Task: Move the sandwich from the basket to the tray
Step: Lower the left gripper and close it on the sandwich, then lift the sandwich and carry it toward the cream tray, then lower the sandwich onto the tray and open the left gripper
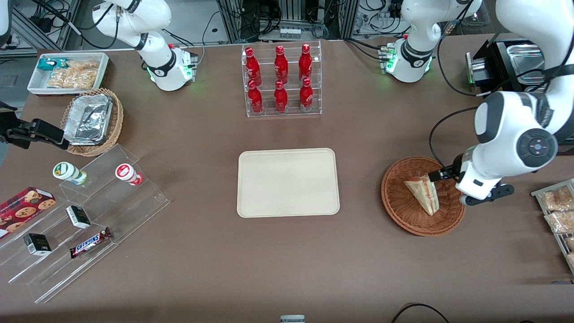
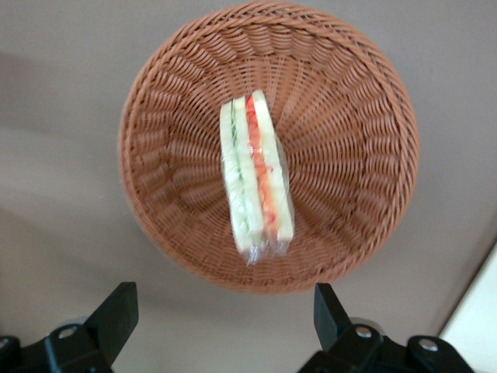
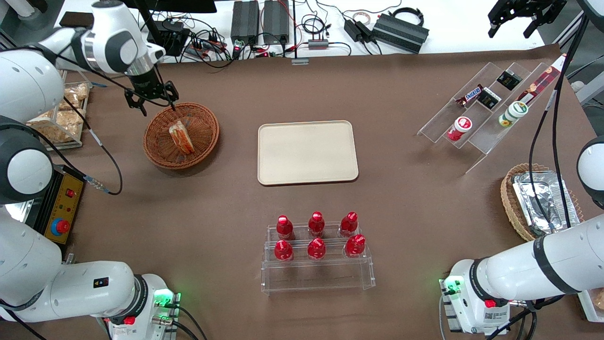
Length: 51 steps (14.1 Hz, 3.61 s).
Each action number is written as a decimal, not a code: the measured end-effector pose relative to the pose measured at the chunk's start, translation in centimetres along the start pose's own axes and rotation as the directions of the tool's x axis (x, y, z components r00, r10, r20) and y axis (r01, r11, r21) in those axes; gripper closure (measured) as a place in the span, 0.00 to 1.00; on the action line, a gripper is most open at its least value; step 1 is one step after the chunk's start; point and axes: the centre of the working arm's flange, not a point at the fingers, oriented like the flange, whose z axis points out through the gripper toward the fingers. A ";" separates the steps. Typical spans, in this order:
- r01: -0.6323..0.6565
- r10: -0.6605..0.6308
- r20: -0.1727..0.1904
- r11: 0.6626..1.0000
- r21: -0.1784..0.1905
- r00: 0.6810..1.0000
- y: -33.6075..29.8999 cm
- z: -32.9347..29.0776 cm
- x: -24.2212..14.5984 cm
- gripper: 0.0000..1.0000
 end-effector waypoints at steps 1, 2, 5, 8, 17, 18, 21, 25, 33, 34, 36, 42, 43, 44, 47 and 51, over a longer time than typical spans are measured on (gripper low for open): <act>0.029 -0.030 -0.011 1.000 -0.007 1.000 0.1 1.6 -0.2 0.00; 0.068 -0.069 -0.015 0.998 -0.014 0.998 0.3 3.0 -0.3 0.00; 0.180 -0.180 -0.005 0.983 -0.019 0.984 0.7 5.4 -0.1 0.00; 0.245 -0.245 0.016 0.969 -0.013 0.969 0.8 7.0 0.0 0.00; 0.351 -0.351 0.005 0.935 -0.051 0.936 1.3 12.5 0.0 0.07; 0.351 -0.352 0.007 0.935 -0.050 0.936 1.3 12.8 -0.1 0.17; 0.351 -0.351 0.005 0.935 -0.052 0.936 1.3 12.7 -0.1 0.49; 0.313 -0.315 -0.024 0.947 -0.072 0.949 1.5 11.3 0.3 0.75; 0.002 -0.010 -0.099 0.997 -0.079 0.995 12.7 1.0 -3.7 0.85; -0.045 0.038 -0.103 0.996 -0.072 0.994 15.2 0.5 -5.4 0.85; -0.132 0.124 -0.109 0.989 -0.064 0.986 19.9 0.5 -8.8 0.85; -0.202 0.195 -0.112 0.978 -0.056 0.974 35.3 4.8 -17.7 0.85; -0.206 0.199 -0.117 0.978 -0.046 0.973 37.1 6.0 -18.7 0.85; -0.208 0.202 -0.123 0.977 -0.035 0.972 38.5 7.2 -19.5 0.85; -0.211 0.206 -0.137 0.977 -0.027 0.969 41.1 9.1 -20.4 0.85; -0.207 0.204 -0.135 0.978 -0.003 0.970 43.4 11.4 -20.6 0.85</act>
